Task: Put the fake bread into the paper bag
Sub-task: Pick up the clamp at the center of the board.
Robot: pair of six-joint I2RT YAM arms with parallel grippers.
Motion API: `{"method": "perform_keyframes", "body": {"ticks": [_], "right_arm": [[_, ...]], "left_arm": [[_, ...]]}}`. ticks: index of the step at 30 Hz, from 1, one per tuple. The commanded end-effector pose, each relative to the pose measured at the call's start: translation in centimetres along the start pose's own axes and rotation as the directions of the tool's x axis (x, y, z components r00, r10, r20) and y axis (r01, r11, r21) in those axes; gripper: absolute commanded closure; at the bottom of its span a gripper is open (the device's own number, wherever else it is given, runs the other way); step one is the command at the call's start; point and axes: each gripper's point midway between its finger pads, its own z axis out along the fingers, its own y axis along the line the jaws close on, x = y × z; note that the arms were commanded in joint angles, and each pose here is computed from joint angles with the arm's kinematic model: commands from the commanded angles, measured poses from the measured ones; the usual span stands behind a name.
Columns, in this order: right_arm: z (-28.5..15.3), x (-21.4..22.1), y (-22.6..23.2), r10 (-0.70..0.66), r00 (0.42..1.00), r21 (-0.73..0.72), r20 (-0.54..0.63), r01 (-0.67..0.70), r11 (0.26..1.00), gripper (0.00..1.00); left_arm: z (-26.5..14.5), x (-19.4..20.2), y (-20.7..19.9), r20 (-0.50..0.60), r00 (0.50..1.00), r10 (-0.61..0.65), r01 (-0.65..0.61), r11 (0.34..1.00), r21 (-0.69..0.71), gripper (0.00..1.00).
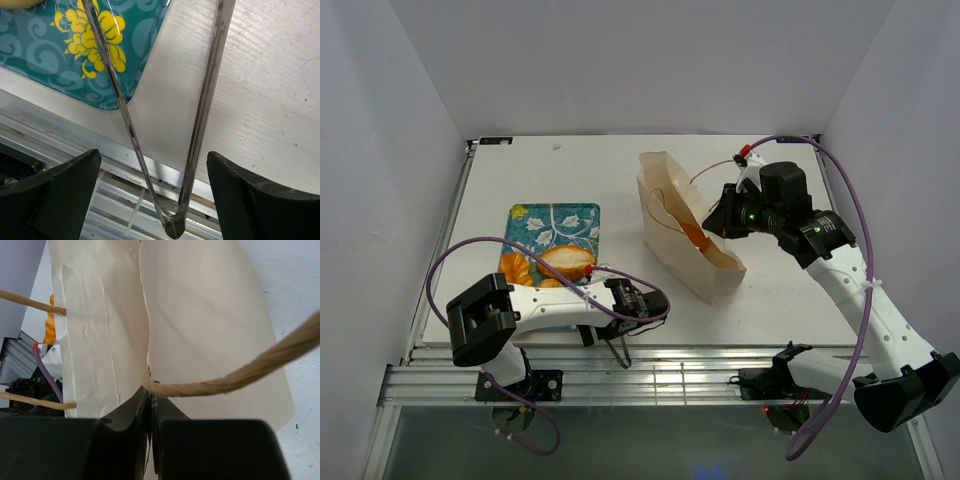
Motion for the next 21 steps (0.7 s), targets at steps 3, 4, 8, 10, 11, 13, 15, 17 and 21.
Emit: {"method": "perform_keyframes", "body": {"ticks": [3,4,8,10,11,13,15,17,21], "right_arm": [[-0.6,0.1,0.3,-0.019,1.0,-0.015,0.014,0.019,1.0,0.92],[-0.6,0.1,0.3,-0.019,1.0,-0.016,0.015,0.019,1.0,0.92],[-0.7,0.1,0.3,-0.022,1.0,-0.013,0.017,0.022,1.0,0.92],[-0.7,0.2,0.2,-0.023,1.0,-0.01,0.014,0.023,1.0,0.92],[-0.6,0.3,0.2,-0.022,1.0,-0.01,0.013,0.022,1.0,0.92],[-0.7,0.3,0.2,-0.023,1.0,-0.012,0.014,0.023,1.0,0.92],[-0.6,0.3,0.2,-0.023,1.0,-0.012,0.014,0.023,1.0,0.92],[-0.5,0.4,0.1,-0.021,1.0,-0.009,0.01,0.022,1.0,0.92],[-0.6,0.4,0.1,-0.025,1.0,-0.011,0.012,0.026,1.0,0.92]], "left_arm": [[0.6,-0.4,-1.5,-0.003,0.969,-0.246,0.246,0.969,0.022,0.02],[0.8,-0.4,-1.6,-0.004,0.971,-0.241,0.241,0.97,0.02,0.02],[1.7,-0.4,-1.1,0.015,0.972,-0.235,0.236,0.972,-0.008,0.02],[2.0,-0.5,-0.9,0.018,0.971,-0.238,0.239,0.971,-0.021,0.02],[2.4,-0.4,-0.6,0.018,0.972,-0.235,0.235,0.971,-0.038,0.02],[2.6,-0.4,-0.7,0.013,0.974,-0.228,0.229,0.972,-0.046,0.02],[2.8,-0.4,-1.1,0.017,0.975,-0.221,0.222,0.974,-0.053,0.02],[3.0,-0.5,-1.4,0.026,0.976,-0.216,0.217,0.975,-0.055,0.02],[3.7,-0.3,-1.7,0.04,0.977,-0.21,0.212,0.975,-0.06,0.04]]}}
